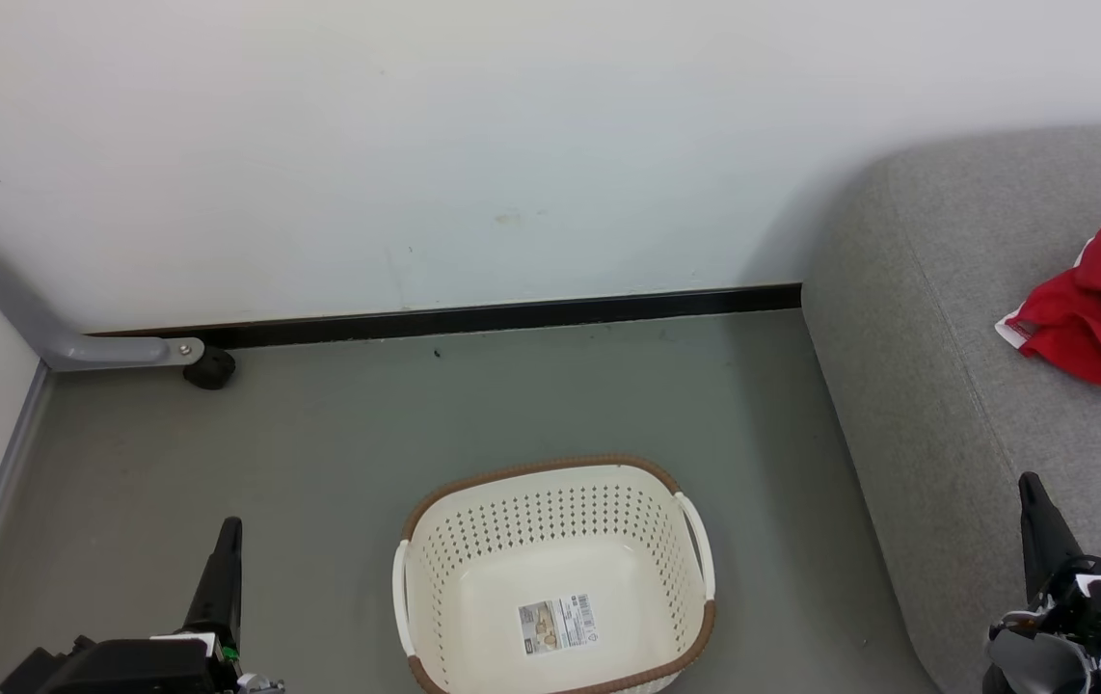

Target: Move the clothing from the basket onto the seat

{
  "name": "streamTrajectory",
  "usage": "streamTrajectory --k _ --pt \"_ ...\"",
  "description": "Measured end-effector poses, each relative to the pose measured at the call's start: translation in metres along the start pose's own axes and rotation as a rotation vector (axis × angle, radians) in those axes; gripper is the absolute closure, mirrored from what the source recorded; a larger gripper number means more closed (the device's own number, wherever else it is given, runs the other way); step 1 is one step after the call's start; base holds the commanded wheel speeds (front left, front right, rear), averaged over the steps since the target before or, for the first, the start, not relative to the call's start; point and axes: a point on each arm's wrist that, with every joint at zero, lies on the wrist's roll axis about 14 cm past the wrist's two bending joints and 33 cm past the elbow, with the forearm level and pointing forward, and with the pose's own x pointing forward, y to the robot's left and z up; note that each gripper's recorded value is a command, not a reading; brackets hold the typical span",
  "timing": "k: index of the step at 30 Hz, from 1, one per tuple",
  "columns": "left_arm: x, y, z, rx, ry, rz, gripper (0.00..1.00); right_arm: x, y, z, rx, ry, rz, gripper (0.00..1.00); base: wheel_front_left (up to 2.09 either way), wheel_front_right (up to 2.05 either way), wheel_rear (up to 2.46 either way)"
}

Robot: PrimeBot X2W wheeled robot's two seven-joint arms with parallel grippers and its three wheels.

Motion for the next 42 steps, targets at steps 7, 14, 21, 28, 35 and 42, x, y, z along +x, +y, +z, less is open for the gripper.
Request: streamTrajectory --k 7,14,21,28,35,42 --pt "0.0002 -0.0005 -0.0003 -0.001 0.002 -0.001 1.00 -0.0001 0.0001 -0.0001 0.001 -0.001 0.001 1.00 0.00 0.00 0.00" --pt "0.0002 -0.0005 -0.0004 -0.001 0.002 -0.001 1.00 0.0000 0.0002 -0.0001 0.001 -0.001 0.001 1.00 0.00 0.00 0.00" --pt "0.0003 -0.0006 -0.0004 -0.002 0.002 -0.002 1.00 0.0000 0.0003 -0.0002 0.001 0.000 0.001 1.00 0.00 0.00 0.00" --pt "0.0003 -0.0008 -0.0005 -0.002 0.002 -0.002 1.00 0.0000 0.0004 -0.0002 0.001 0.000 0.002 1.00 0.00 0.00 0.00" --pt "0.0003 -0.0009 -0.0005 -0.002 0.002 -0.003 1.00 -0.0001 0.0004 -0.0002 0.002 0.000 0.002 1.00 0.00 0.00 0.00" --pt "0.0003 -0.0010 -0.0005 -0.002 0.002 -0.003 1.00 0.0000 0.0004 -0.0002 0.002 0.000 0.002 1.00 0.00 0.00 0.00"
